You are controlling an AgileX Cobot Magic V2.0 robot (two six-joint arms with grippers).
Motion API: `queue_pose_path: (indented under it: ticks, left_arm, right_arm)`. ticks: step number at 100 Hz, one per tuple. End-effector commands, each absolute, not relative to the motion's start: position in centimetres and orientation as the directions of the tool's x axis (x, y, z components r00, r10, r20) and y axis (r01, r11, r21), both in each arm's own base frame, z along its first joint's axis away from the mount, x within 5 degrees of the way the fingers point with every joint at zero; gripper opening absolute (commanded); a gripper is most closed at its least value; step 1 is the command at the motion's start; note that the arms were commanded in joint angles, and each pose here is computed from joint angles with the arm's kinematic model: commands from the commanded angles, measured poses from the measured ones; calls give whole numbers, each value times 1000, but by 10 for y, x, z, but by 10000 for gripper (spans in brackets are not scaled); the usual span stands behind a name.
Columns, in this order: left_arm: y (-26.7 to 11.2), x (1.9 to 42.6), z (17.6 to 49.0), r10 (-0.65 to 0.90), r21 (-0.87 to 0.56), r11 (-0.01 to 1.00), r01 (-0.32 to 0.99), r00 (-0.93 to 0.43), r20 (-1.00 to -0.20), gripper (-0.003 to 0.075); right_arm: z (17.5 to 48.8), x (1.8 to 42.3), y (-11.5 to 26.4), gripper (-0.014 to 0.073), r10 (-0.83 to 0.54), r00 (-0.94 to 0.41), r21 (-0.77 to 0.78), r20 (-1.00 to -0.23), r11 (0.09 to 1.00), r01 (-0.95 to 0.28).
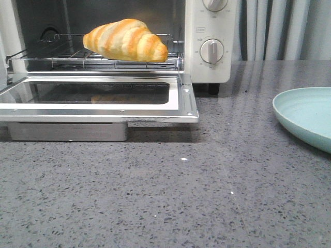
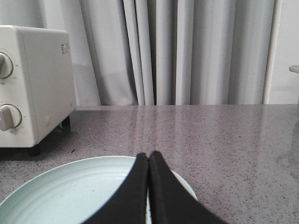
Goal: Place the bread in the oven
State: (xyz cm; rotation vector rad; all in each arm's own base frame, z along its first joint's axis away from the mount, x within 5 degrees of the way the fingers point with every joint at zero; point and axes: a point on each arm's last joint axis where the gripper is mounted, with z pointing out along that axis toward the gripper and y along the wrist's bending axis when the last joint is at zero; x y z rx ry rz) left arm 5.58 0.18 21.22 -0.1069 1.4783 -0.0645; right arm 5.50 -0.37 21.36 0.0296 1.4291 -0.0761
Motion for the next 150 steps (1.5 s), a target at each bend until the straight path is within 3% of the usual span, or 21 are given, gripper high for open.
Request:
queue_pose_path:
  ticks: [1, 150]
  left_arm:
    - [2, 54, 213, -113, -116, 993, -8, 171, -979, -20]
    - [2, 54, 213, -113, -116, 993, -8, 171, -979, -20]
  right_arm:
    - [218, 53, -4, -50, -71, 208, -54, -976, 995, 87]
    - [215, 54, -4, -50, -56, 178, -42, -982, 996, 84]
